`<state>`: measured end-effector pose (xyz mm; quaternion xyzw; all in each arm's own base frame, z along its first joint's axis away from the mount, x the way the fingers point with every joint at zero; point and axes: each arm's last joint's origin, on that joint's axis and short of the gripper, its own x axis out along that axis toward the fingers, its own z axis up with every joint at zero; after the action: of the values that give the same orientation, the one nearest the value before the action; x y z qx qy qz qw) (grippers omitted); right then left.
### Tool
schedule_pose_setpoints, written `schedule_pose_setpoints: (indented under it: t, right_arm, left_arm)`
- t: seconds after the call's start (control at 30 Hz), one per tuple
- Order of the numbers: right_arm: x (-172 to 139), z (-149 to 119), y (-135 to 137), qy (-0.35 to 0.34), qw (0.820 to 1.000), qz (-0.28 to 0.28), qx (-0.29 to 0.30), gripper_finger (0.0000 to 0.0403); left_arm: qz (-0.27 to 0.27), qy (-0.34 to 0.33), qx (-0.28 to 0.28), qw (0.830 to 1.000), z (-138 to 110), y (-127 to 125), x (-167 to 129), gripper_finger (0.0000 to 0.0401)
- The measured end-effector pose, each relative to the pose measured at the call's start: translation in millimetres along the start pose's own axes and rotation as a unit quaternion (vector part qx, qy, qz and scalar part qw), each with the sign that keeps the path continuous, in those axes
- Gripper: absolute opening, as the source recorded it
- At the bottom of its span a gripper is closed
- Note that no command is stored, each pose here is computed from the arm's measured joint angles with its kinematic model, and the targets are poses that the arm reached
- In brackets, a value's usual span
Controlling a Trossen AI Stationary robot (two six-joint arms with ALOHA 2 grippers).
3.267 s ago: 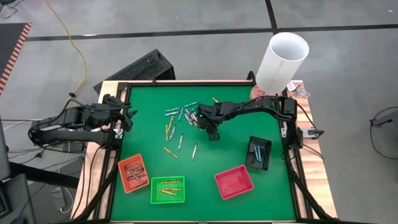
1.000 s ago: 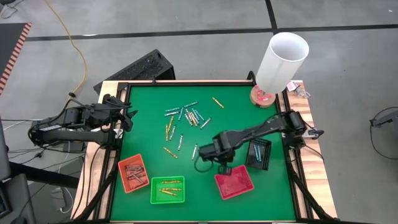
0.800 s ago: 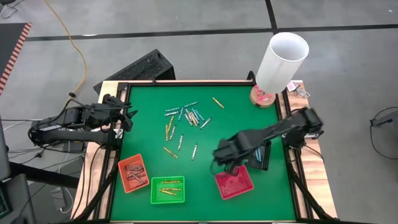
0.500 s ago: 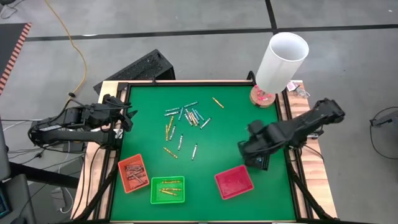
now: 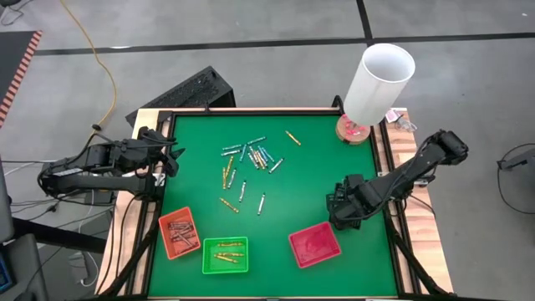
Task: Sort crayons
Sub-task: Put the blue crayon into the black bin
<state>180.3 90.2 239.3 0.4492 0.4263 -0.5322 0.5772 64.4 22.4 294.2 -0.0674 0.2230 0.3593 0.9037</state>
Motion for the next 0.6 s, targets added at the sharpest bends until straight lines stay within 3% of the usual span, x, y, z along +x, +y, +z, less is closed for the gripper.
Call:
schedule_pose_setpoints:
  t: [0.33,0.6]
  right_arm:
    - [44,2,0,0.008,1.0,0.015,0.022,0.0]
    - [58,6,-2,0.008,0.999,0.014,0.027,0.0005]
  left_arm:
    - [0.0,0.0,0.0,1.0,0,0,0,0.0223]
    - [-0.001,0.0,-0.018,1.0,0,0,0,0.0223]
